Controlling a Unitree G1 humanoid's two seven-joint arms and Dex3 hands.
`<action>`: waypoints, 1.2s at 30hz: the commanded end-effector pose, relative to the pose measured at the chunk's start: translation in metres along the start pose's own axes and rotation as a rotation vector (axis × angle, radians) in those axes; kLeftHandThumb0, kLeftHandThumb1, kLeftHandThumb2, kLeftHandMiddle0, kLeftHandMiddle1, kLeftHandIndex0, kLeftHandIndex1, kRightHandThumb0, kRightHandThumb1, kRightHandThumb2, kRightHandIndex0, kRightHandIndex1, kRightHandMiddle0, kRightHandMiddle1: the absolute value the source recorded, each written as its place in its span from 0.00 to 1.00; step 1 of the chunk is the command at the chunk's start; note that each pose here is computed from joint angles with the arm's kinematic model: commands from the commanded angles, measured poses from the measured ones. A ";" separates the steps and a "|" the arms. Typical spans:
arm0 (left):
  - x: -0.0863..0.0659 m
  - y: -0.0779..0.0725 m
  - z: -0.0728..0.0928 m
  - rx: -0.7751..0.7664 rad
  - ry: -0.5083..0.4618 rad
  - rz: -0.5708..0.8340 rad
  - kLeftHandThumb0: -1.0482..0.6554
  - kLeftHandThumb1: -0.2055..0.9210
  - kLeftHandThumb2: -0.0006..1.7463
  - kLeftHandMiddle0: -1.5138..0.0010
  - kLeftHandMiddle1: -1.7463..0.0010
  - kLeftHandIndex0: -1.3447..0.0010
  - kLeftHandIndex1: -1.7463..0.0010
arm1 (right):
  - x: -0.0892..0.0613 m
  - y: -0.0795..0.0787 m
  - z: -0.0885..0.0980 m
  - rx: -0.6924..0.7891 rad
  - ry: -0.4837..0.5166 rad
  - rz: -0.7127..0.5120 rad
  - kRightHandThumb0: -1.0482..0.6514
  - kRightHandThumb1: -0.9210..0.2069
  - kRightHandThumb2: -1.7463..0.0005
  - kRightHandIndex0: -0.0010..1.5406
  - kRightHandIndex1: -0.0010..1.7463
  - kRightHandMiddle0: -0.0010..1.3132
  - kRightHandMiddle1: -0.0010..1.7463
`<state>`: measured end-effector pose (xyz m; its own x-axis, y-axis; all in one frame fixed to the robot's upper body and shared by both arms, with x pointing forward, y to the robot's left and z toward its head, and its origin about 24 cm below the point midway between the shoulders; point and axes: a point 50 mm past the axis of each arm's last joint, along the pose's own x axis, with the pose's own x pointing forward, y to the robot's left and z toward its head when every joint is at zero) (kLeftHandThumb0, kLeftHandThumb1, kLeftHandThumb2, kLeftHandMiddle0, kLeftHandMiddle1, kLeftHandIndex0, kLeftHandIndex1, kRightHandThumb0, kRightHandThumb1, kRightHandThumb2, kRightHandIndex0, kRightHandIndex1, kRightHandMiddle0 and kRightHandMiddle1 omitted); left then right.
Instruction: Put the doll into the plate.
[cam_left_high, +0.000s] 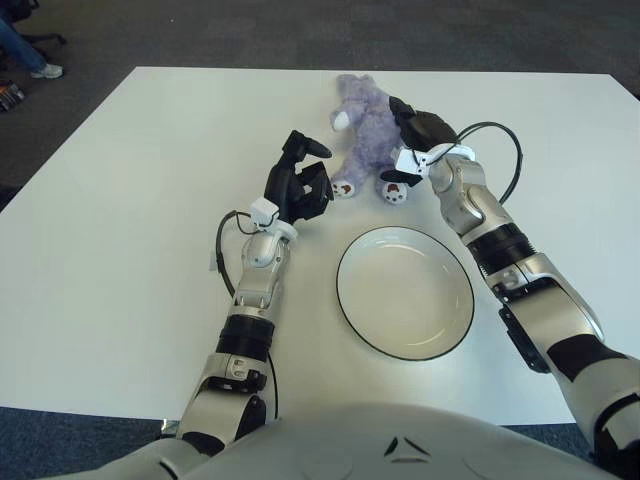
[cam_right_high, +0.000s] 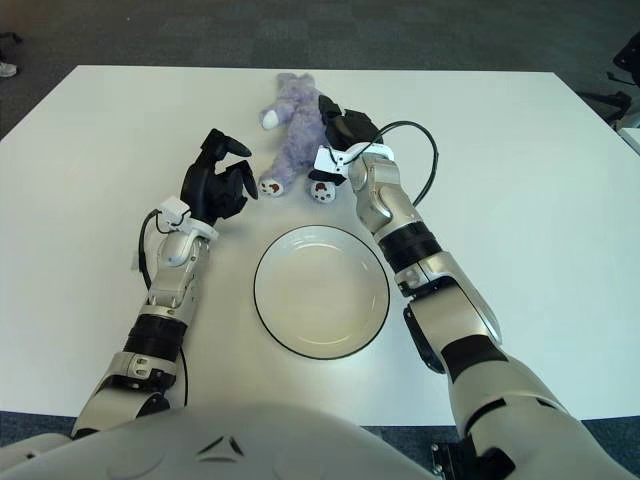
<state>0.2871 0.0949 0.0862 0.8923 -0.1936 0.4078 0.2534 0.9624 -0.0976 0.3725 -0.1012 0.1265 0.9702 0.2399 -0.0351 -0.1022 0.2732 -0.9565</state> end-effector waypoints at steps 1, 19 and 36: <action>-0.013 0.003 -0.012 -0.010 0.058 0.018 0.39 0.81 0.47 0.32 0.00 0.76 0.00 | 0.001 0.007 -0.001 -0.027 0.002 0.027 0.32 0.61 0.45 0.01 0.26 0.00 0.00; -0.014 0.002 -0.012 -0.034 0.045 0.010 0.39 0.81 0.47 0.32 0.00 0.76 0.00 | 0.003 0.033 -0.017 -0.084 0.007 -0.214 0.64 0.71 0.22 0.00 0.93 0.01 0.87; -0.014 0.003 -0.012 -0.033 0.038 0.008 0.39 0.81 0.47 0.33 0.00 0.76 0.00 | -0.004 0.035 -0.020 0.036 -0.083 -0.410 0.90 0.57 0.23 0.40 1.00 0.54 1.00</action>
<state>0.2863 0.0954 0.0868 0.8842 -0.1944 0.4247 0.2685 0.9555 -0.1217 0.3728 -0.1077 0.0960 0.9054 0.1826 0.3833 0.3006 0.3617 -0.8825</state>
